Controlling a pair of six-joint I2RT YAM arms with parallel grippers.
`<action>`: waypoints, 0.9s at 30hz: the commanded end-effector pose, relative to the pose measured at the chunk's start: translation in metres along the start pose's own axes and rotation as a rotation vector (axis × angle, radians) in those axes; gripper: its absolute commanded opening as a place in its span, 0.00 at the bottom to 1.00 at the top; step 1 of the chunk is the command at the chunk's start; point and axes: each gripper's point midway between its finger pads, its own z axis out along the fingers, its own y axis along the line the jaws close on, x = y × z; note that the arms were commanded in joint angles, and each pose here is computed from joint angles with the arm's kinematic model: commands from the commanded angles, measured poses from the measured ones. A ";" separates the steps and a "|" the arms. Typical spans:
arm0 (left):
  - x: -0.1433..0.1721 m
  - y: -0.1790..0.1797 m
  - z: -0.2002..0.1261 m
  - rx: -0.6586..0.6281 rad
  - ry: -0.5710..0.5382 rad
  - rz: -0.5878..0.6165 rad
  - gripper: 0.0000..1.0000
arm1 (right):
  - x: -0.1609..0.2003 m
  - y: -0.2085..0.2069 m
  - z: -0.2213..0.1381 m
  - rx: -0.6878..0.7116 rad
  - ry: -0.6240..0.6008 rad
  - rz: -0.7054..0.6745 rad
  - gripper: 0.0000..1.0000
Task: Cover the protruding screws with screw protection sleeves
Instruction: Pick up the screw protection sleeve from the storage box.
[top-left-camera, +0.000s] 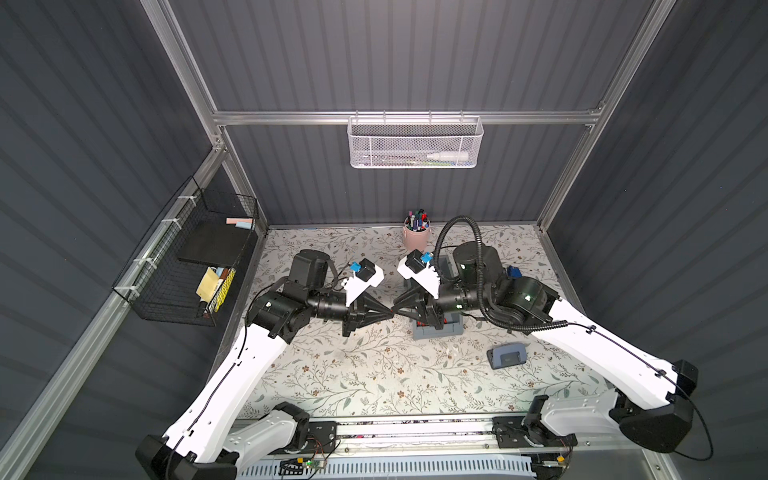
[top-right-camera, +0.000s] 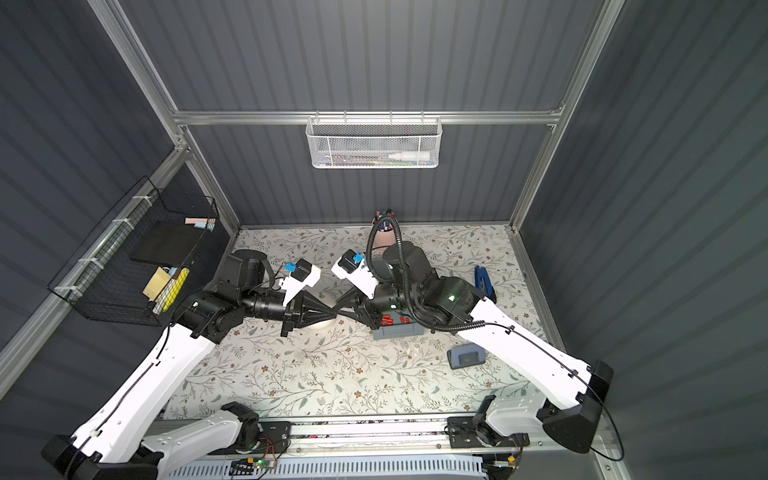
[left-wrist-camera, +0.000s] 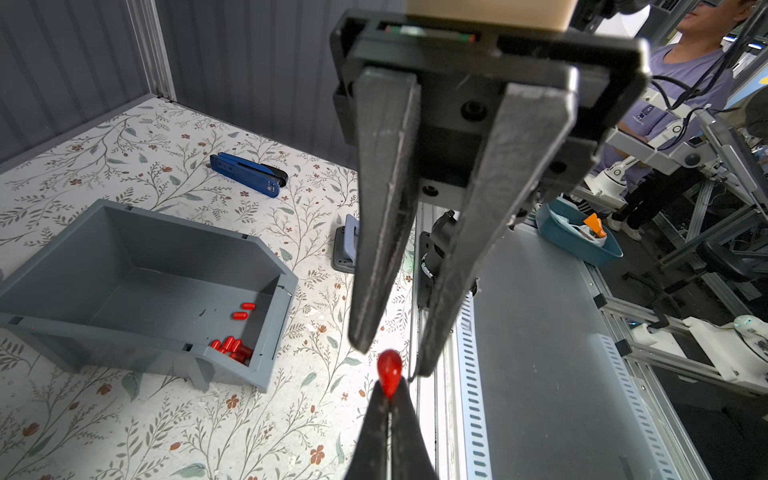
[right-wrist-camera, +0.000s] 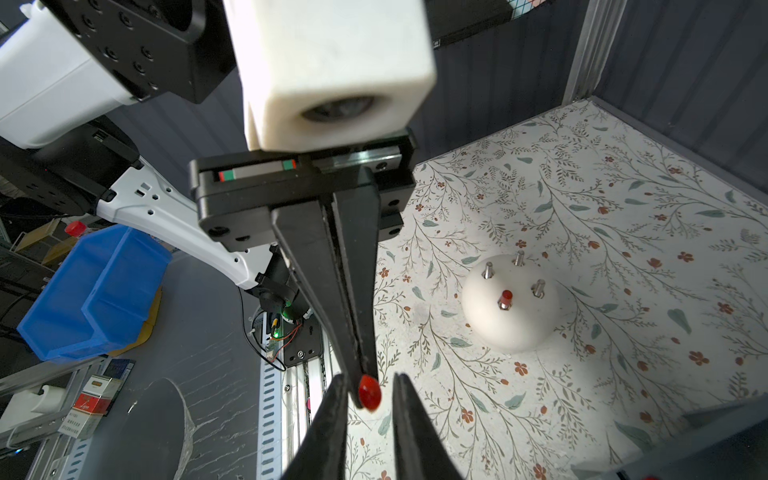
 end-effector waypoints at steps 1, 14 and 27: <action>-0.011 -0.011 -0.003 0.029 -0.028 0.046 0.00 | -0.007 0.002 -0.002 0.005 -0.009 -0.037 0.21; -0.010 -0.009 -0.002 0.029 -0.027 0.043 0.00 | -0.005 0.002 -0.001 0.009 -0.001 -0.032 0.19; -0.008 -0.009 -0.001 0.037 -0.029 0.035 0.00 | -0.005 0.001 0.001 0.009 0.003 -0.029 0.07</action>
